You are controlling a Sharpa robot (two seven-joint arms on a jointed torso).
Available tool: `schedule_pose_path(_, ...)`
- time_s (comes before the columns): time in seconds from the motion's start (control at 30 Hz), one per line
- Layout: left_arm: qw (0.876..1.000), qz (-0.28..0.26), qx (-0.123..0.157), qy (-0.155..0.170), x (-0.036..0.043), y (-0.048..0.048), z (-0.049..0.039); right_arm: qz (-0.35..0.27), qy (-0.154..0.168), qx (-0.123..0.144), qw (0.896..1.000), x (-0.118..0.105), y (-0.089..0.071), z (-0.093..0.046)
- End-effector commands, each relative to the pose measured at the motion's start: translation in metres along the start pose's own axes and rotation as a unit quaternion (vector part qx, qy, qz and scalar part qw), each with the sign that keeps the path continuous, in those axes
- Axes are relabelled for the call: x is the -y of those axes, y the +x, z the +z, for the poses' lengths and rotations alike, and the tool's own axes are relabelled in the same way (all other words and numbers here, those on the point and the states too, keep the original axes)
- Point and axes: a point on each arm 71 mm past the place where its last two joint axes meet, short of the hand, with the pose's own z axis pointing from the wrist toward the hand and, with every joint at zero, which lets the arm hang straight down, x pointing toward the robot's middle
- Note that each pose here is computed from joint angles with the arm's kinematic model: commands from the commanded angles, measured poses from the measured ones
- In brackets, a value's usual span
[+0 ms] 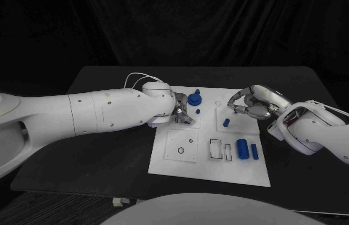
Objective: Assemble the parts on the task board
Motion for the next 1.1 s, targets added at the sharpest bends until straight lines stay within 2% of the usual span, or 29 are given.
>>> schedule_pose_path(0.03,1.0,0.005,-0.019,0.002,0.0011,0.0075,0.0012,0.0,0.006,0.0,1.0,0.0008,0.0009,-0.0008)
schedule_pose_path(0.63,1.0,0.006,-0.023,-0.013,-0.0051,0.0071,0.0028,0.001,0.007,-0.002,1.0,0.0012,0.0012,-0.001)
schedule_pose_path(1.1,1.0,0.0,-0.018,0.002,-0.0089,0.0056,0.0029,0.001,0.007,-0.003,1.0,0.0015,0.0012,-0.0012)
